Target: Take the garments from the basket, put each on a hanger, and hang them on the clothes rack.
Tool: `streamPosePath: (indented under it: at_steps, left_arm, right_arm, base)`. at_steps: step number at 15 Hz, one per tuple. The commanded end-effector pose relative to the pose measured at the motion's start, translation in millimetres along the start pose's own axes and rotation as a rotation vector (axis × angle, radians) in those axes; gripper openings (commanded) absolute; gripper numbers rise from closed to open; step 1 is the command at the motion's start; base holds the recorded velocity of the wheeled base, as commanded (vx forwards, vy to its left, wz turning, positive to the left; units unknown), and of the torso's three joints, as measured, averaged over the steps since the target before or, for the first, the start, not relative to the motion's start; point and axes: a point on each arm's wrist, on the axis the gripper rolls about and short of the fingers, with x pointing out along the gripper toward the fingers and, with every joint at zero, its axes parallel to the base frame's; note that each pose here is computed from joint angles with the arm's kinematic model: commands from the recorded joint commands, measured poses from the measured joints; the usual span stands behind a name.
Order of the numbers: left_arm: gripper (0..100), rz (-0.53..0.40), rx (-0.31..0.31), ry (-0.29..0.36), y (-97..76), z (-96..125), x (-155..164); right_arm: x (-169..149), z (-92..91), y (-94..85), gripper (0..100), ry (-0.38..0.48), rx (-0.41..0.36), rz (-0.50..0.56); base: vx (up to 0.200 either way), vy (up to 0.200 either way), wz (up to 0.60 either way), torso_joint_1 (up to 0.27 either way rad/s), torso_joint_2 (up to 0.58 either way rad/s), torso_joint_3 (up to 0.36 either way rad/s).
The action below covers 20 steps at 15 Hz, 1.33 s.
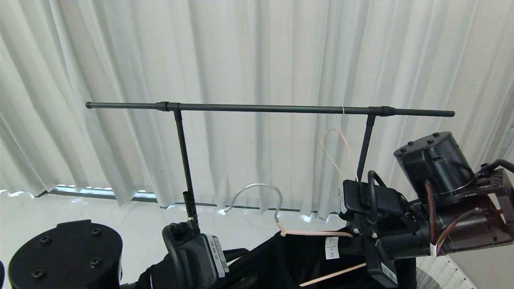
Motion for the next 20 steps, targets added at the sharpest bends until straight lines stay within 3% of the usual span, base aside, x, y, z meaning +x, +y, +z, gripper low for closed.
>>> streamPosePath:
  at_steps: [1,3,7,10,14,17,18,20]
  left_arm:
    - [100,0.004,-0.002,0.002,0.6,0,1]
    - [100,0.002,-0.002,0.003,-0.4,-2,-2]
    - [100,0.045,-0.025,0.033,4.5,-15,-12]
    - [100,0.153,-0.096,0.135,9.6,-54,-38]
    - [100,0.24,-0.175,0.231,19.3,-76,-44]
    - [100,0.218,-0.233,0.272,20.4,-81,-36]
    - [0,0.204,-0.241,0.278,20.2,-83,-34]
    - [0,0.196,-0.243,0.29,20.4,-84,-32]
  right_arm:
    - [-5,-3.0,1.2,0,-0.042,-0.051,-0.031]
    - [-5,-9.7,-3.6,0,-0.091,-0.103,-0.091]
    - [-10,-17.4,-19.3,0,-0.165,-0.124,-0.211]
    - [-27,-24.3,-36.3,0,-0.181,-0.097,-0.307]
    - [-33,-24.2,-38.0,0,-0.191,-0.095,-0.322]
    - [-34,-20.1,-33.2,0,-0.214,-0.113,-0.299]
    - [-36,-18.9,-32.0,0,-0.221,-0.117,-0.303]
    - [-38,-18.4,-31.1,0,-0.226,-0.118,-0.306]
  base:
    - [0.0,0.0,0.0,0.0,0.0,0.0]
    - [0.0,0.0,0.0,0.0,0.0,0.0]
    - [0.0,0.0,0.0,0.0,0.0,0.0]
    - [0.0,0.0,0.0,0.0,0.0,0.0]
    - [0.0,0.0,0.0,0.0,0.0,0.0]
    - [0.0,0.0,0.0,0.0,0.0,0.0]
    - [0.0,0.0,0.0,0.0,0.0,0.0]
    - [0.0,0.0,0.0,0.0,0.0,0.0]
